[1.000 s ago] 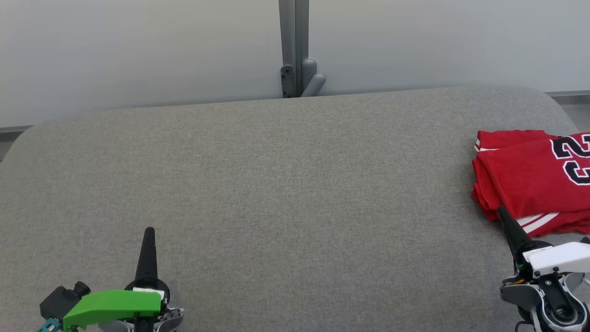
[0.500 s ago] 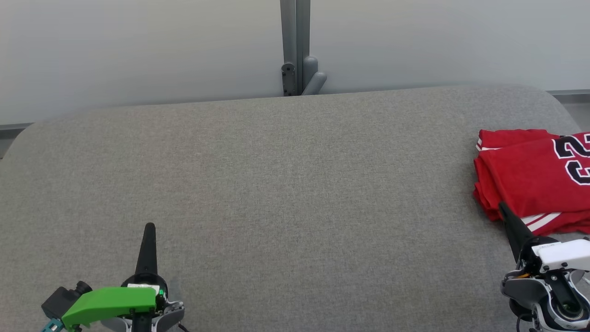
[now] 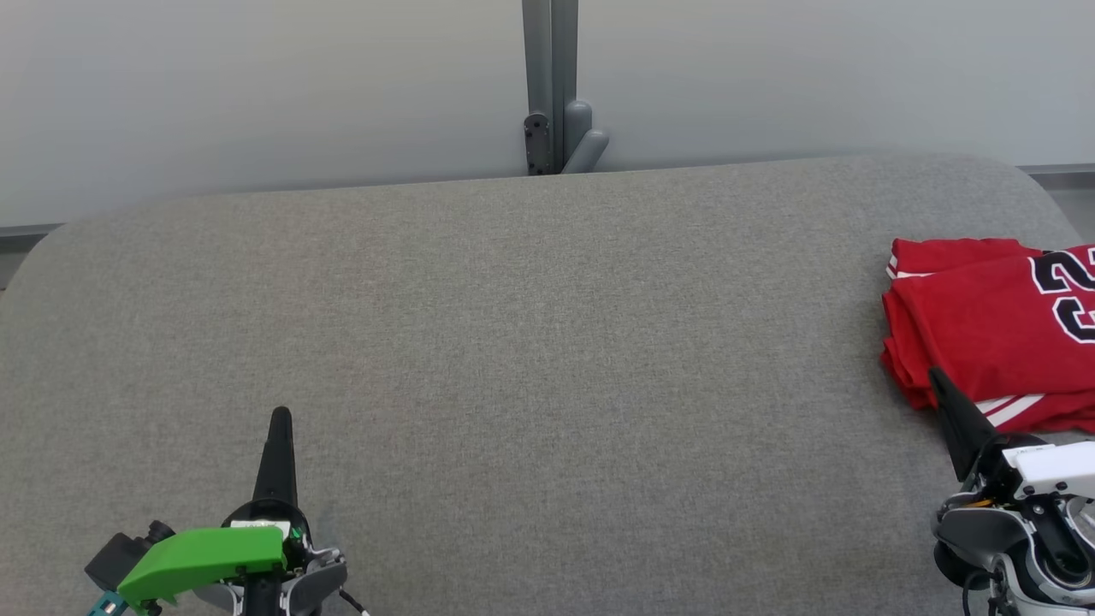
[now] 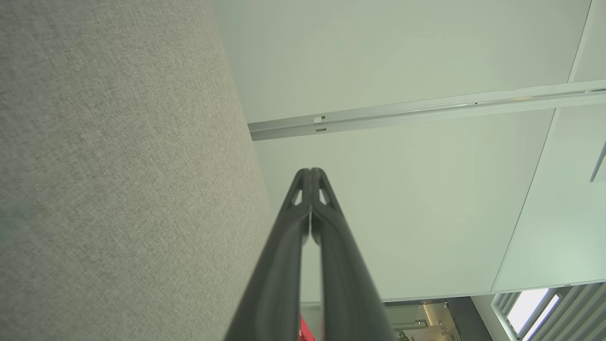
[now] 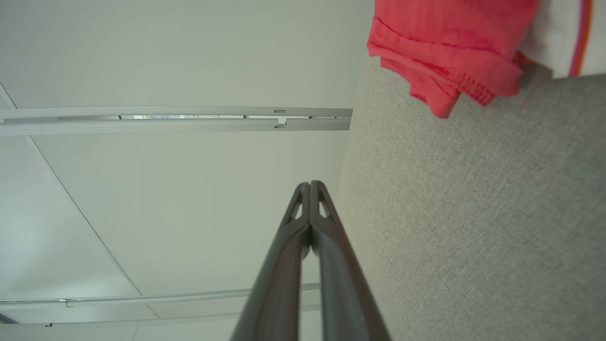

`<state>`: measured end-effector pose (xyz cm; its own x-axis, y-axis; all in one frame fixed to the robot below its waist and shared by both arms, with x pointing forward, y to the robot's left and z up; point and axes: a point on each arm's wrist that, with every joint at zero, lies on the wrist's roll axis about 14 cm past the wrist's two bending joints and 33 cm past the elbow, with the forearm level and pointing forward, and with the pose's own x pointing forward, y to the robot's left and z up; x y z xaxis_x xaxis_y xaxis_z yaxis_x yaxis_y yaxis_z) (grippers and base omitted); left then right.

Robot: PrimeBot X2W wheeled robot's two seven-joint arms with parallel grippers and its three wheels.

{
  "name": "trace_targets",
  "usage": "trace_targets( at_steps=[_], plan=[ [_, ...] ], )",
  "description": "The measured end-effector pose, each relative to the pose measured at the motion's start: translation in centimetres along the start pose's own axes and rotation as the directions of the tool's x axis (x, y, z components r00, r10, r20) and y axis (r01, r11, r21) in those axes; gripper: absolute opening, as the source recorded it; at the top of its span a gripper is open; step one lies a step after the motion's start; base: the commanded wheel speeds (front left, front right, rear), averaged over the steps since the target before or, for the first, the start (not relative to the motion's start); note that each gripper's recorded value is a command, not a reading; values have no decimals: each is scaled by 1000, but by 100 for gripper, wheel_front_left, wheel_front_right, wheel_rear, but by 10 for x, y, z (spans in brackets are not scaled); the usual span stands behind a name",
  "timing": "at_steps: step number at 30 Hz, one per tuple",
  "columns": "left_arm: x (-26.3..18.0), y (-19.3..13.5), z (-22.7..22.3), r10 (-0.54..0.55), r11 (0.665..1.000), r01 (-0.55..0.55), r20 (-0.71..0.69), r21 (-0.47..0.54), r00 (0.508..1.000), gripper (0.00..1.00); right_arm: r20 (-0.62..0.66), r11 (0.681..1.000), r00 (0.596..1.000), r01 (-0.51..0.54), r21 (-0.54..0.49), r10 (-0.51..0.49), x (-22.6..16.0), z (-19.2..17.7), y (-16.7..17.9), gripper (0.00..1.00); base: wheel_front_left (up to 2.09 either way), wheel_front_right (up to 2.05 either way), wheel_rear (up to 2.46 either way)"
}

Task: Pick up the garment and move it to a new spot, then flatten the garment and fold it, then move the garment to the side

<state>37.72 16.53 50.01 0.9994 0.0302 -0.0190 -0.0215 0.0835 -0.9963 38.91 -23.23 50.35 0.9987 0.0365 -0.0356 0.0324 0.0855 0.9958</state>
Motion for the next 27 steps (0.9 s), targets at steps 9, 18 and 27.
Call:
trace_targets(
  at_steps=[9,18,27],
  plan=[
    [1,0,0,0,998,0,6,-60,1000,0,0,998,1000,-16,64,16,3,1,2,0,0,0,0],
    [2,0,0,-1,996,1,8,-84,1000,0,2,996,1000,-22,90,22,4,2,3,0,0,0,0],
    [2,0,0,-1,996,2,8,-84,1000,0,1,996,1000,-23,91,23,4,2,3,0,0,0,0]
  ],
)
